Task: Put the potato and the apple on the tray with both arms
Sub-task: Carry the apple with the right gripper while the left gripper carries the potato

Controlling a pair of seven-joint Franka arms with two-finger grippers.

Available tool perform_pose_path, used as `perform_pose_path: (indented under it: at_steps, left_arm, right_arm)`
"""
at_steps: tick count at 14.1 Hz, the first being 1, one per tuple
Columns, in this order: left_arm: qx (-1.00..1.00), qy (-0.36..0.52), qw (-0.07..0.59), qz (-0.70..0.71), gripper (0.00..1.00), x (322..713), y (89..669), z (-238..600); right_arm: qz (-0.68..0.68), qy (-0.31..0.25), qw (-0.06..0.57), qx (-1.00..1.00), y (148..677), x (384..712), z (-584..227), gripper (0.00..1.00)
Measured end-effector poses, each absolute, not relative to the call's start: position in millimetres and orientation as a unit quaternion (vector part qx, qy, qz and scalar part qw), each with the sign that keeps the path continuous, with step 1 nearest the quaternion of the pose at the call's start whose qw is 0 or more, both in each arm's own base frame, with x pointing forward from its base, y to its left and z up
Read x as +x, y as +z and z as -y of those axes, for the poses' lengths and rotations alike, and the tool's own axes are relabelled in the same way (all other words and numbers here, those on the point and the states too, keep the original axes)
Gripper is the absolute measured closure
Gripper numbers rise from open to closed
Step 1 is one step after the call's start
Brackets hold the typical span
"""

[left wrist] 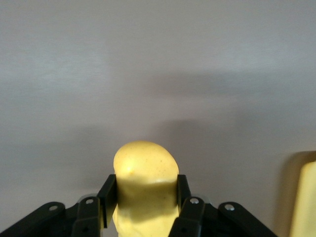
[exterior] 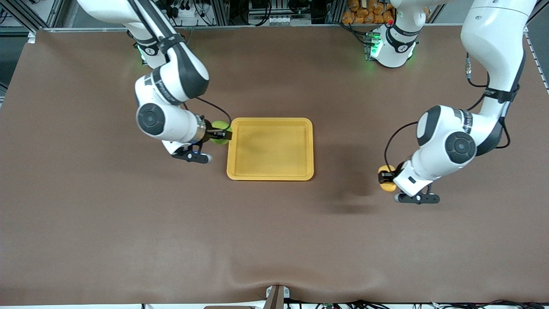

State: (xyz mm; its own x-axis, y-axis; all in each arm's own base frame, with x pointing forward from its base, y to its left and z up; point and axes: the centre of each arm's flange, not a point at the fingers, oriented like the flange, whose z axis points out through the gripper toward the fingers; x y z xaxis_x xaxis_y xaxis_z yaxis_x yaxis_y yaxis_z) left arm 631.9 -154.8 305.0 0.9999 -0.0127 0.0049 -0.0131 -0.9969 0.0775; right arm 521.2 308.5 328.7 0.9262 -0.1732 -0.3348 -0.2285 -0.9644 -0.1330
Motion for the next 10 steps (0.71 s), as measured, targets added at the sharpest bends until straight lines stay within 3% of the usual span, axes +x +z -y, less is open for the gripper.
perform_pose_path:
  at_steps: [10]
  left_arm:
    - [0.998,-0.019,0.039,-0.048,0.48,576.9,305.1,312.1]
  right_arm:
    - [-0.219,0.16,0.063,-0.96,263.5,509.3,-352.2,0.18]
